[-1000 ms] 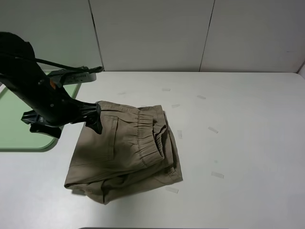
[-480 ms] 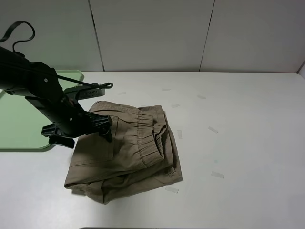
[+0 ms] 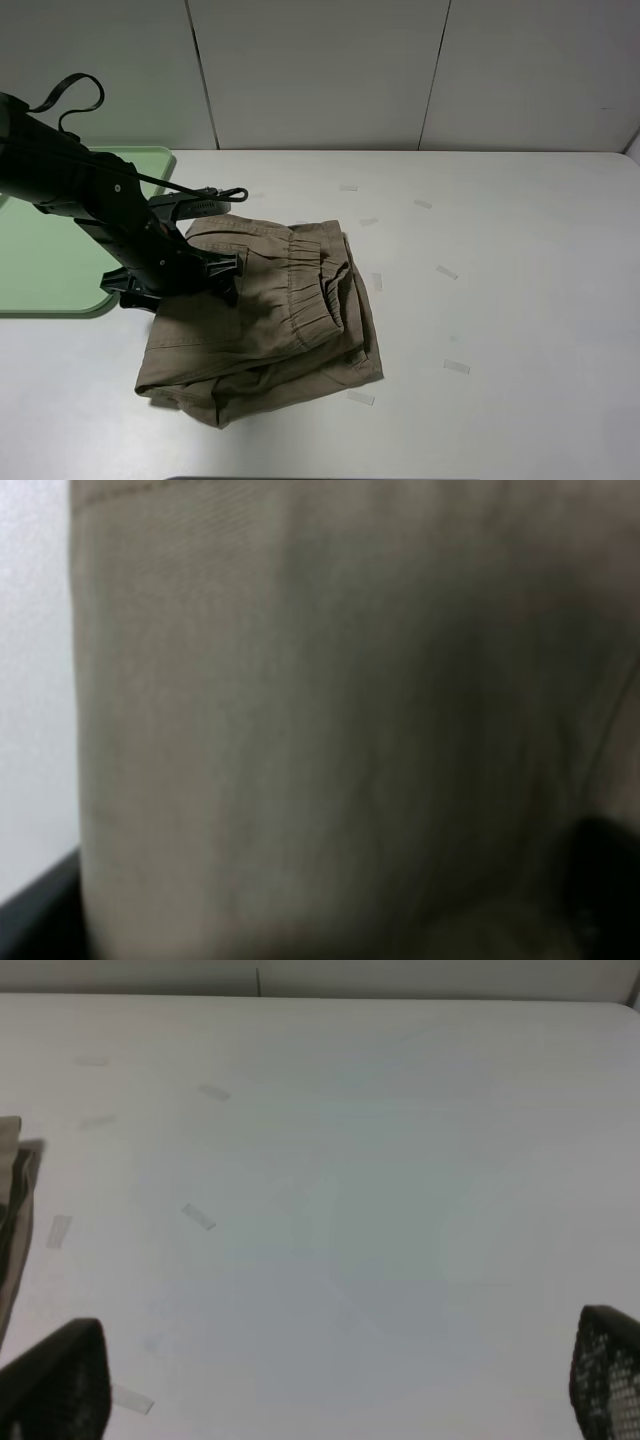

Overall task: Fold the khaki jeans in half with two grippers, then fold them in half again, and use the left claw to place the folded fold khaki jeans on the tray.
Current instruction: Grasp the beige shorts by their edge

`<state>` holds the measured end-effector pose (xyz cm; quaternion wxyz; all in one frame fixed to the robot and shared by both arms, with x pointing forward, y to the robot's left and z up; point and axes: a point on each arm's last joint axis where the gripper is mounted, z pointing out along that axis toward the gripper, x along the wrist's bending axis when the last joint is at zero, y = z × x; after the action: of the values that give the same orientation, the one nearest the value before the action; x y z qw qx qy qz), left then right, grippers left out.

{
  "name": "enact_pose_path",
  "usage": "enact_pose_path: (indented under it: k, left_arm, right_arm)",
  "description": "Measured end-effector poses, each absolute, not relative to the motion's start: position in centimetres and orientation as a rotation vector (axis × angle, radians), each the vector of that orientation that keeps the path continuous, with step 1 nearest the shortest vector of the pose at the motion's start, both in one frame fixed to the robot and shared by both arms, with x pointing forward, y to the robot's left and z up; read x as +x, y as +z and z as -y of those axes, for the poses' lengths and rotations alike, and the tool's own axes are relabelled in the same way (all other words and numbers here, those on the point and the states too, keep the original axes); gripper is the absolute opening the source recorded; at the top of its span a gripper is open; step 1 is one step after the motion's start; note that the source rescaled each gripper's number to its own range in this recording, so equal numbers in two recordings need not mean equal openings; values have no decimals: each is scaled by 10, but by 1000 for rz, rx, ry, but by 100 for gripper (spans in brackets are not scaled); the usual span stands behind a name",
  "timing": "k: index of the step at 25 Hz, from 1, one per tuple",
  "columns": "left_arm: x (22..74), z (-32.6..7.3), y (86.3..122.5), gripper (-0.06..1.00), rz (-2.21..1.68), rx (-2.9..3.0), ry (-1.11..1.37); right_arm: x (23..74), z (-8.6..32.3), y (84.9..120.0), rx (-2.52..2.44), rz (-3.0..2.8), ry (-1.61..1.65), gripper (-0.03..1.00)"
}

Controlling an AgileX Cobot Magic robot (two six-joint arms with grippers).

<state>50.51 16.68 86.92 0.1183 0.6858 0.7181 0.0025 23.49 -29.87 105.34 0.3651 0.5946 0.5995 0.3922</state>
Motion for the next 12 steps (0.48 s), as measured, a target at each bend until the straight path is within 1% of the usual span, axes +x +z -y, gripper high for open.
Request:
enact_pose_path:
  k: [2, 8, 10, 12]
  left_arm:
    - [505, -167, 869, 70, -2101, 2007, 7]
    - [506, -166, 868, 30, -2078, 2020, 14]
    - [506, -165, 869, 20, -2060, 2033, 18]
    - [506, -165, 869, 19, -2050, 2040, 20]
  right_arm:
    - [235, 299, 1053, 1529, -1542, 1008, 100]
    - [235, 299, 1053, 1529, -1542, 1008, 100]
    - [235, 299, 1053, 1529, -1542, 1008, 100]
    - [235, 299, 1053, 1529, -1542, 1008, 100]
